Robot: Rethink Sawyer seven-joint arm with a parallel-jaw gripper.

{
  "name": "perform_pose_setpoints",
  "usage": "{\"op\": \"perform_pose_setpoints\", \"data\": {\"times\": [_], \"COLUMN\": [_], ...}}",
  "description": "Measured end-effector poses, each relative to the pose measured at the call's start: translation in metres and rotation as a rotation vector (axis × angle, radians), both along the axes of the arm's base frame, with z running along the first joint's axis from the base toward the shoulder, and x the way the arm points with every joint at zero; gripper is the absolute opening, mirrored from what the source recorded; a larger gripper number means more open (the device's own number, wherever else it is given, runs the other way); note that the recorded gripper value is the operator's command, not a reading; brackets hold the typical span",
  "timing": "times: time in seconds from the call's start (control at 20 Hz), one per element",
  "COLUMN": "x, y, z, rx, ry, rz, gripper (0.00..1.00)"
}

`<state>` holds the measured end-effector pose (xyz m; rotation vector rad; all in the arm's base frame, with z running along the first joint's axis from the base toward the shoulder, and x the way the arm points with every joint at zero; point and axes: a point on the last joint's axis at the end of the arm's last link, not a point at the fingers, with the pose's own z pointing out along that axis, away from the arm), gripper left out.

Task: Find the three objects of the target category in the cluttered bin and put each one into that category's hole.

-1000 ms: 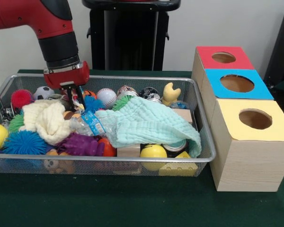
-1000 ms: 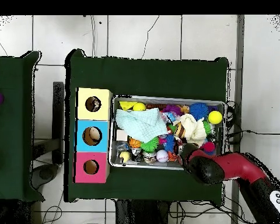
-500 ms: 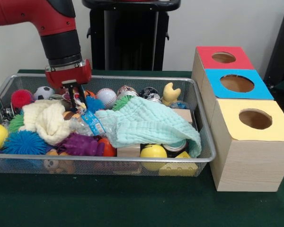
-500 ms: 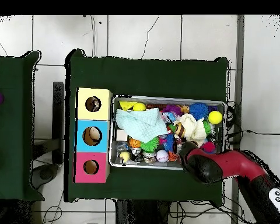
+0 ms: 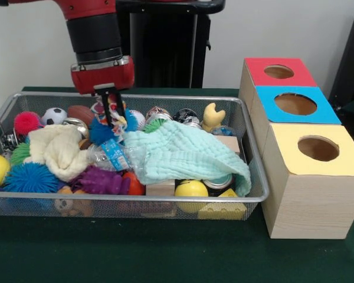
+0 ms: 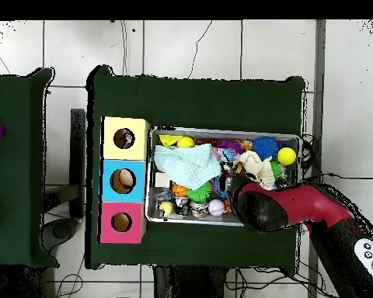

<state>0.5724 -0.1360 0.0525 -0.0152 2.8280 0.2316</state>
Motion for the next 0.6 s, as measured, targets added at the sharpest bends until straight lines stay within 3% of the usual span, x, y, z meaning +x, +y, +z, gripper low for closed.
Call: {"op": "perform_pose_setpoints", "data": {"times": [0.3,0.6], "x": [0.023,0.031], "y": [0.033,0.054], "z": [0.031,0.045], "rx": [-0.018,-0.036], "ry": [-0.013,-0.013], "rz": [0.013,0.025], "gripper": [0.0,0.0]}}
